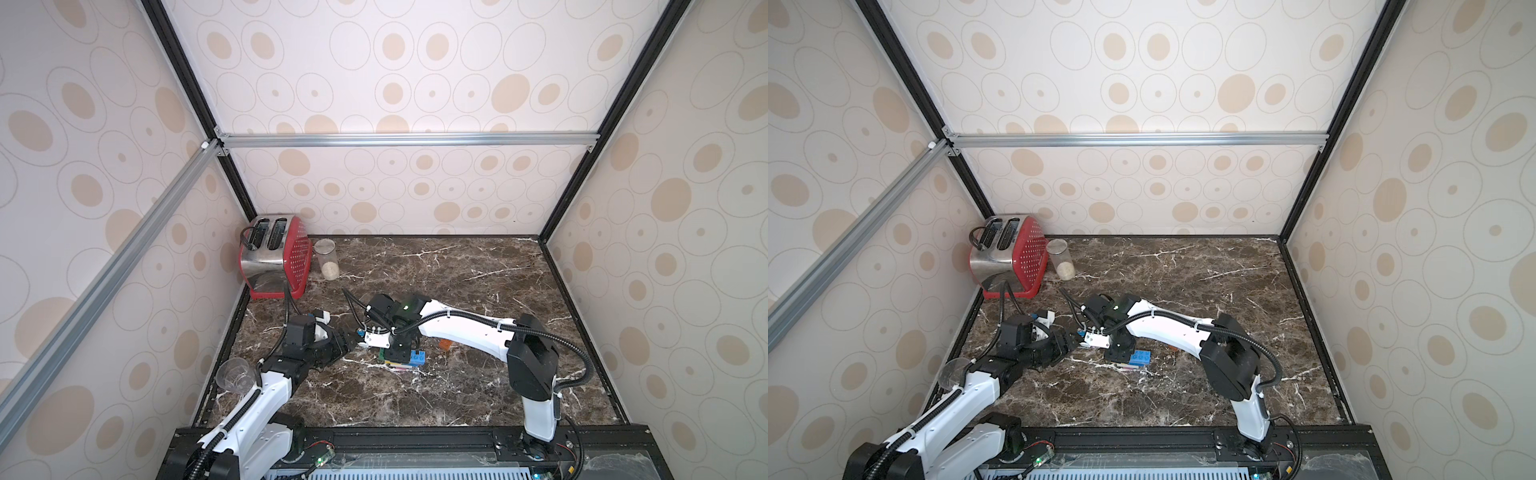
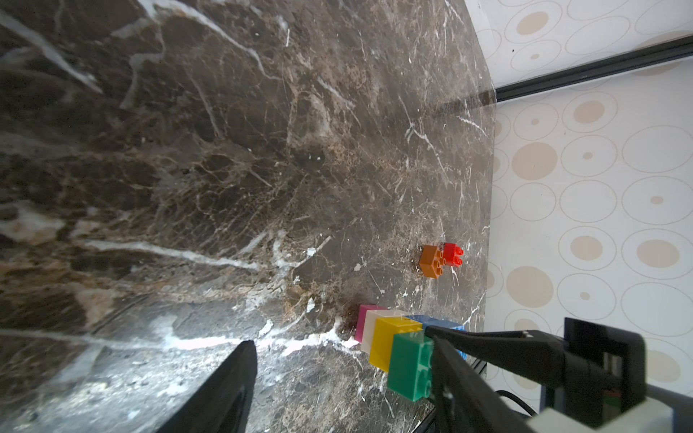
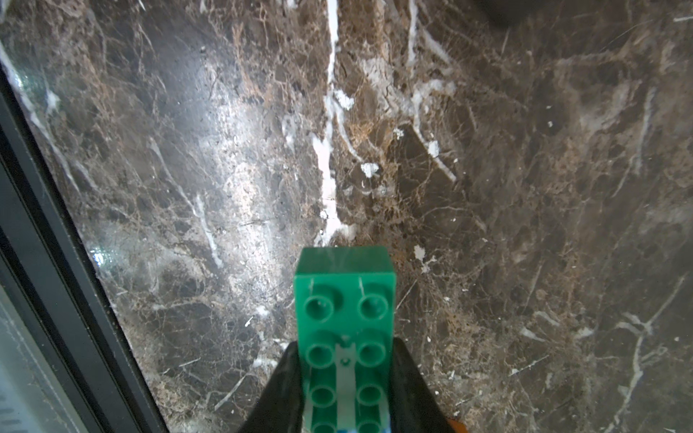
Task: Assemble a heart with lego
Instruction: Assemble the lego brick with the lego brick.
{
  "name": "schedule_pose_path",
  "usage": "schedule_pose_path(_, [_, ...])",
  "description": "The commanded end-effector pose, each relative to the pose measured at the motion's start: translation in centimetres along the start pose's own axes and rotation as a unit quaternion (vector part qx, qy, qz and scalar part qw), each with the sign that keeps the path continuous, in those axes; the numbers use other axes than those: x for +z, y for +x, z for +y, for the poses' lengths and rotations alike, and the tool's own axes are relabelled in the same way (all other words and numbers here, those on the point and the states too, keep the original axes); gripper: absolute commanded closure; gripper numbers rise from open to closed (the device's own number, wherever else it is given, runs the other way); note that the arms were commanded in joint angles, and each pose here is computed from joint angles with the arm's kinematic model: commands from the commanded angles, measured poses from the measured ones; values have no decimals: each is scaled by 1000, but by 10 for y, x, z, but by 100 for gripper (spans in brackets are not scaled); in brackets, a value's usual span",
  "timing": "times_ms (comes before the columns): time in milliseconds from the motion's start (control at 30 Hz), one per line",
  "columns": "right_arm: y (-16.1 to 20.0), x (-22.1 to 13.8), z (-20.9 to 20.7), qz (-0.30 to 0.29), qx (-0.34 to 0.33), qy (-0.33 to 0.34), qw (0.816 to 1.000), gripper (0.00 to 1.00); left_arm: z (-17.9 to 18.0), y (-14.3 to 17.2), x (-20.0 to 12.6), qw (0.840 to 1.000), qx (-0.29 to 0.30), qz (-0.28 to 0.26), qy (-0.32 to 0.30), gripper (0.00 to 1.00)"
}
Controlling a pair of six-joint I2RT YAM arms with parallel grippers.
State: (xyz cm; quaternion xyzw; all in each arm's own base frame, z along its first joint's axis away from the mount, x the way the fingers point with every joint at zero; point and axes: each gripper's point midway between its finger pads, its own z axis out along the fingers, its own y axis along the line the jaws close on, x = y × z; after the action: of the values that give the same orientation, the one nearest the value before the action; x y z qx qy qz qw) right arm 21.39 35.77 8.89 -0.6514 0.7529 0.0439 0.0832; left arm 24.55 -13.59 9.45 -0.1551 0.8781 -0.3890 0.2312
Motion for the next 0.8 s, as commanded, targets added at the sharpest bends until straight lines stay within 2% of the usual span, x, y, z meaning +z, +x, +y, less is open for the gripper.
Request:
schedule_pose_path(0, [16,13,1,31,5,-4,1000,80,2,0,-1,1000,3,-1,-3,27])
schedule_pose_path(200, [18,15,-4,38,4,10,999,80,2,-1,-2,1000,4,-2,-3,27])
schedule_pose_path(367, [21,22,6,44,-2,-16,999,80,2,0,-2,1000,3,-1,-4,27])
schedule_pose_path(567, [45,42,8,107,1,-23,994,81,3,0,-2,1000,4,-2,-6,27])
schedule_pose_path(767, [54,50,10,123,-4,-18,992,81,3,-1,-2,1000,5,-1,-6,27])
